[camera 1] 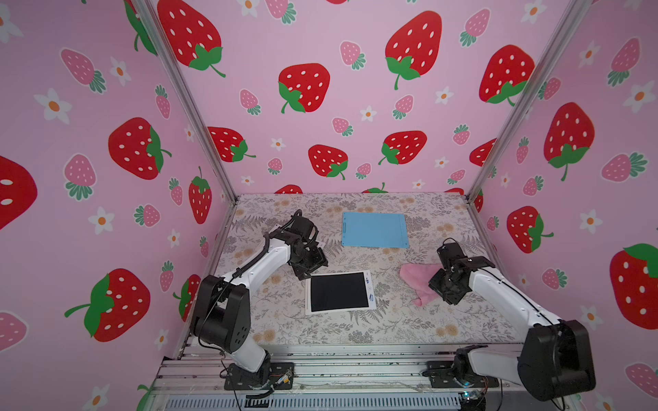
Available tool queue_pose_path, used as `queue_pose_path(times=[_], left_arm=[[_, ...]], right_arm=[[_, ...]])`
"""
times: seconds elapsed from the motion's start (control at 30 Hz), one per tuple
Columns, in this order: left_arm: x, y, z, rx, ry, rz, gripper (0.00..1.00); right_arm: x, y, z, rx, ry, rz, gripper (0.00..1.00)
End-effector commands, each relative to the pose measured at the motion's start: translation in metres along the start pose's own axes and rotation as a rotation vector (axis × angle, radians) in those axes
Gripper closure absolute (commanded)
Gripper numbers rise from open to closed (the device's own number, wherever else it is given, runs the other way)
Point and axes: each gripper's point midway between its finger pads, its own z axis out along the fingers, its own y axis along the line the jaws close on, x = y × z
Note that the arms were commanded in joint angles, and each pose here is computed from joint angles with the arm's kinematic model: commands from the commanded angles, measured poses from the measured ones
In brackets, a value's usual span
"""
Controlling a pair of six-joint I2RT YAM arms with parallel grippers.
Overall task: Wipe the drawing tablet
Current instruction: Wipe the dirt from the drawing tablet.
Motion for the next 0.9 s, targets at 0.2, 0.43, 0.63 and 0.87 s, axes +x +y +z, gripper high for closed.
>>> queue_pose_path(times=[0.2,0.43,0.63,0.87], left_arm=[[-0.006,0.006,-0.021,0.013,-0.029,0.01,0.29],[0.001,0.019,-0.021,-0.002,-0.018,-0.001,0.29],[0.007,0.033,-0.02,-0.024,-0.014,-0.014,0.29],[0.014,0.07,-0.004,-0.063,0.033,-0.059,0.34]], right_arm=[[-0.03,0.048,-0.002,-0.206,-0.206,-0.118,0.12],[-0.038,0.067,0.038,-0.172,-0.222,-0.163,0.15],[-0.033,0.075,0.062,-0.172,-0.177,-0.149,0.27],[-0.021,0.091,0.061,-0.185,-0.134,-0.177,0.95]])
